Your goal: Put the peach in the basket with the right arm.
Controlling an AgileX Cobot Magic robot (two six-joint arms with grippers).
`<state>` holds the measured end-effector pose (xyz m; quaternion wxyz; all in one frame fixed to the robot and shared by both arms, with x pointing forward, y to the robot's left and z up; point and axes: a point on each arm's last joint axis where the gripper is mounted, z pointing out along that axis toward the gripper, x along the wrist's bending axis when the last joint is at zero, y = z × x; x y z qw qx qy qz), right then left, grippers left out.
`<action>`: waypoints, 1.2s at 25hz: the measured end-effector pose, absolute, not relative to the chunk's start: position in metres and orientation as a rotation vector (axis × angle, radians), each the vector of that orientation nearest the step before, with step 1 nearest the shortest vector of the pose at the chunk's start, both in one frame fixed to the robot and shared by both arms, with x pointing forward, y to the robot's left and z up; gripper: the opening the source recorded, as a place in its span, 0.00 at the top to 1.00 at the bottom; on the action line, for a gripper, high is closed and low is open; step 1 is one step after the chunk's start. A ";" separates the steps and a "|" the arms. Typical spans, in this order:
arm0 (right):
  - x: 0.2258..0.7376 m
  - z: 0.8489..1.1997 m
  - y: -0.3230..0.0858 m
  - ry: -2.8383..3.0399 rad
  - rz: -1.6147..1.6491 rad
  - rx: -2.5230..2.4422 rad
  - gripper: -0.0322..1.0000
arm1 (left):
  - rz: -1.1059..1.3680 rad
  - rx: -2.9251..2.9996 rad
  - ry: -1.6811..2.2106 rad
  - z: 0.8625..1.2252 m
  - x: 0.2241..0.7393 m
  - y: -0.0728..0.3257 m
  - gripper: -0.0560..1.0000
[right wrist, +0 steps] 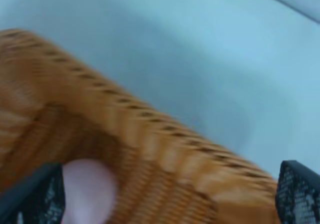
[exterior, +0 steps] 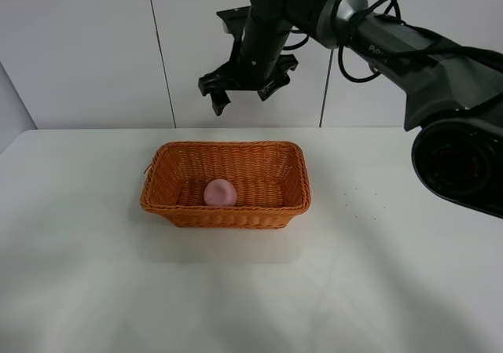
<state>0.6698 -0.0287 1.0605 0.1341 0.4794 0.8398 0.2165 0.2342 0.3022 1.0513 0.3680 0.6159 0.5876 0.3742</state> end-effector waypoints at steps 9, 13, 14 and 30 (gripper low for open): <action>0.730 1.060 -0.166 2.163 0.547 1.700 0.34 | 0.961 1.582 1.509 1.051 0.234 0.302 0.01; 0.742 1.060 -0.220 2.057 0.518 1.804 0.34 | 0.961 1.582 1.509 1.051 0.234 0.302 0.01; 0.743 1.060 -0.231 2.035 0.512 1.825 0.34 | 0.961 1.582 1.509 1.051 0.234 0.302 0.01; 0.718 1.070 -0.265 2.009 0.425 1.913 0.34 | 0.961 1.582 1.509 1.051 0.234 0.302 0.01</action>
